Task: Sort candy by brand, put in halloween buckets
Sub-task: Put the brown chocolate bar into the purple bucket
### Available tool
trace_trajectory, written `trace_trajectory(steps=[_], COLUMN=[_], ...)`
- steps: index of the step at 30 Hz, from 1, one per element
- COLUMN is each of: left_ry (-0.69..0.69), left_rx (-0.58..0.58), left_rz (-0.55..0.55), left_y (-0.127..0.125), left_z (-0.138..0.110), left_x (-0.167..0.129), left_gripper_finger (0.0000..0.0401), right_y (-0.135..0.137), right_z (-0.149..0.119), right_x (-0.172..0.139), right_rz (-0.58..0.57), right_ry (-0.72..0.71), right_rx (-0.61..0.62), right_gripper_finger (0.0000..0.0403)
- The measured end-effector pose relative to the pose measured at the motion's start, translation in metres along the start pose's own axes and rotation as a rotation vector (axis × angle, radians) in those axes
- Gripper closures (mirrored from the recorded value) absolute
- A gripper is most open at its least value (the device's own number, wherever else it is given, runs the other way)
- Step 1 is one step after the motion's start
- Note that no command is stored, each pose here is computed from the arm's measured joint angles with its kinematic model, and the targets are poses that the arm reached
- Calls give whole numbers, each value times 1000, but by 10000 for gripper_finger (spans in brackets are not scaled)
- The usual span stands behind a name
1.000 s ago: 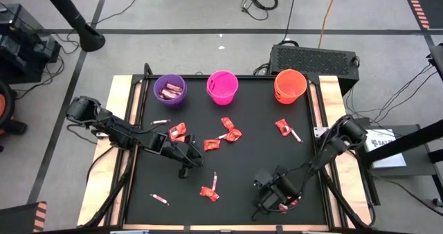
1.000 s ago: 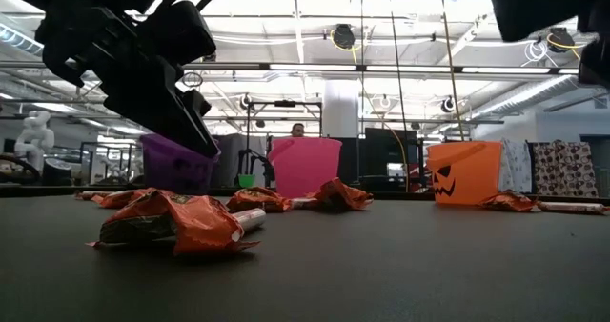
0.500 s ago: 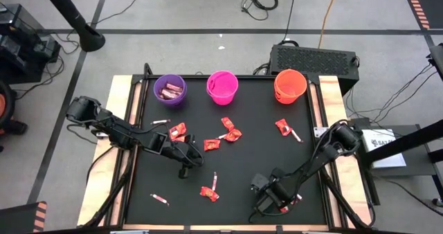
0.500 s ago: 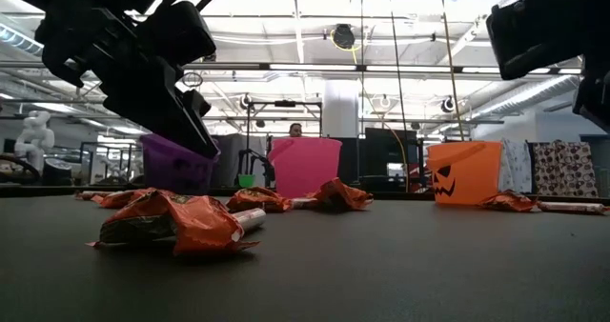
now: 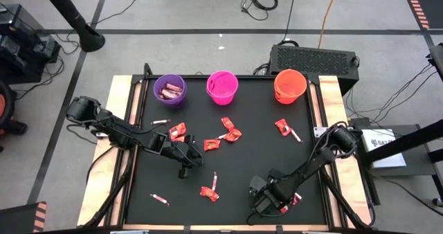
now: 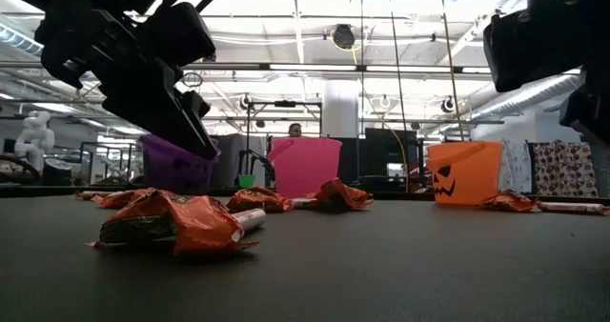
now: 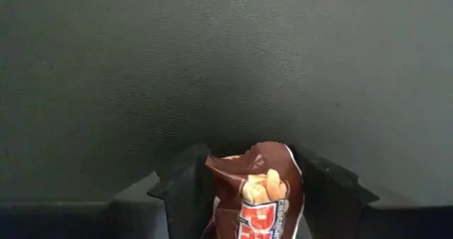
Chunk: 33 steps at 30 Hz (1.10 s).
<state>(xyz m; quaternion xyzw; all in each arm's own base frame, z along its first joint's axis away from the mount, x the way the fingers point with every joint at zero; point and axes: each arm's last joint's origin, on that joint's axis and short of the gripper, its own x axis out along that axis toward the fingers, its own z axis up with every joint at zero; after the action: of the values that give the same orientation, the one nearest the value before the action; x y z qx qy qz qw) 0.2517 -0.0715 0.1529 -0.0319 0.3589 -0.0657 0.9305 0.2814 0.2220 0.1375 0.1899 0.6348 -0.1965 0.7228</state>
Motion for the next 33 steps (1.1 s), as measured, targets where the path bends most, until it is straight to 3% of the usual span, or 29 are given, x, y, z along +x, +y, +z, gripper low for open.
trace_trajectory(steps=[10, 19, 26, 33], left_ry=[9, 114, 182, 276], left_rx=[5, -9, -75, -151], left_rz=[3, 26, 41, 171], left_y=[0, 2, -1, -11], left_z=[-1, -10, -18, -34], left_x=[0, -3, -5, -10], left_gripper_finger=[260, 260, 260, 260], right_y=[-6, -8, -13, -36], right_z=[10, 36, 74, 134], right_x=[-14, -13, -13, -15], right_rz=[38, 59, 92, 23], right_ry=[-18, -156, -304, -525], right_rx=[-8, -115, -224, -351], right_gripper_finger=[274, 333, 361, 365])
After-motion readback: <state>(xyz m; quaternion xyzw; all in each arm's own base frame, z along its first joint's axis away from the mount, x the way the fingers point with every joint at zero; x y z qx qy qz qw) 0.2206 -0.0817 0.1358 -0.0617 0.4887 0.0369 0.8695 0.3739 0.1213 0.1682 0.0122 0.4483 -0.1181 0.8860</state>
